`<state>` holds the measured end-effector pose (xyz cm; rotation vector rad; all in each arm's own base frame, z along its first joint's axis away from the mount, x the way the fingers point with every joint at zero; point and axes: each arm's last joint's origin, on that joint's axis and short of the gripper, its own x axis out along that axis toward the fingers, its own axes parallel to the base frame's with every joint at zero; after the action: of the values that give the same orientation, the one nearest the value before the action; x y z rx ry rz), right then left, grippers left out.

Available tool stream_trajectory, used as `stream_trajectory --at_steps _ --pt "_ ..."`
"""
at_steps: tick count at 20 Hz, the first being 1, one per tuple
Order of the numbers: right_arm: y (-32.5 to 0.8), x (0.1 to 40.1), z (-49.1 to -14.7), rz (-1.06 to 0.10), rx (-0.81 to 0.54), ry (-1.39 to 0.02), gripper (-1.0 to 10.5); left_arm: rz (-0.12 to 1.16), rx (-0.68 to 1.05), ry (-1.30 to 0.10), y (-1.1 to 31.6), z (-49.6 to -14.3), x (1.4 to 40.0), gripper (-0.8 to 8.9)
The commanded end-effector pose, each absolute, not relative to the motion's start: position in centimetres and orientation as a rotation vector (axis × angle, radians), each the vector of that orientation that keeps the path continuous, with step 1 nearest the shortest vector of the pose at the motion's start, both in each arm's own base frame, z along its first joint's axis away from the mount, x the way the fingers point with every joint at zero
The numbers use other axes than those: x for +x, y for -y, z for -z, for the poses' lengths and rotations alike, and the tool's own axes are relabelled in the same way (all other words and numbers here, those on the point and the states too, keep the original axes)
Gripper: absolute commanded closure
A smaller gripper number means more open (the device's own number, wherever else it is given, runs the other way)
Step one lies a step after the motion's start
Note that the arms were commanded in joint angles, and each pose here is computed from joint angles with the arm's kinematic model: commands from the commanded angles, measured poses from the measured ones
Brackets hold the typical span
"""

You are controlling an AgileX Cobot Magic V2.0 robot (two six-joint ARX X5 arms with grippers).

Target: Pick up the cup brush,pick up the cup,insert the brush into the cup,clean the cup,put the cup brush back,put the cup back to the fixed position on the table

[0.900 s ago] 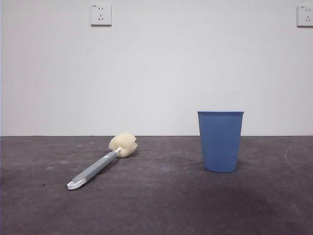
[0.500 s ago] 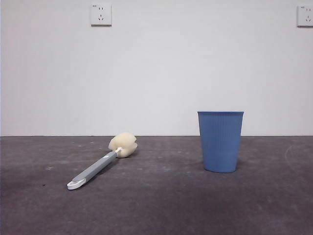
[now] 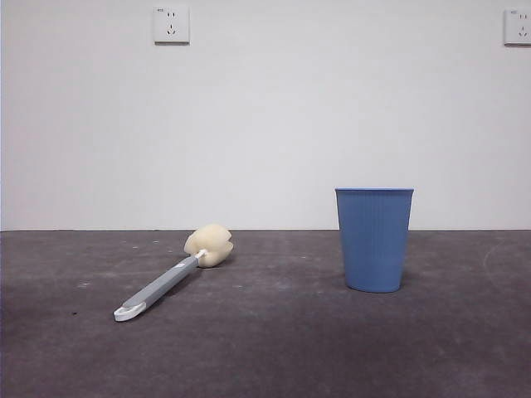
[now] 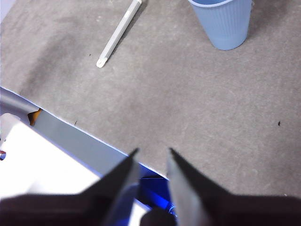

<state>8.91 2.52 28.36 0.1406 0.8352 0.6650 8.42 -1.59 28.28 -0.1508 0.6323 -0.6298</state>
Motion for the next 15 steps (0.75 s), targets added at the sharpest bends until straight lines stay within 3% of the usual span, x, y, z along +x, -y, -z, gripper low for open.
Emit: stream_trajectory --at_steps 1,8,15 --pt "-2.5 8.9 -28.6 -0.668 0.132 -0.818 3.6 0.602 -0.123 -0.623 1.5 -28.4 8.4 3.06" --pt "-2.5 9.0 -28.6 -0.666 0.139 -0.822 3.4 0.581 -0.151 -0.657 1.5 -28.2 9.4 2.79" --pt "-2.5 9.0 -28.6 -0.666 0.138 -0.818 3.5 0.565 -0.127 -0.714 3.3 -28.1 14.2 2.79"
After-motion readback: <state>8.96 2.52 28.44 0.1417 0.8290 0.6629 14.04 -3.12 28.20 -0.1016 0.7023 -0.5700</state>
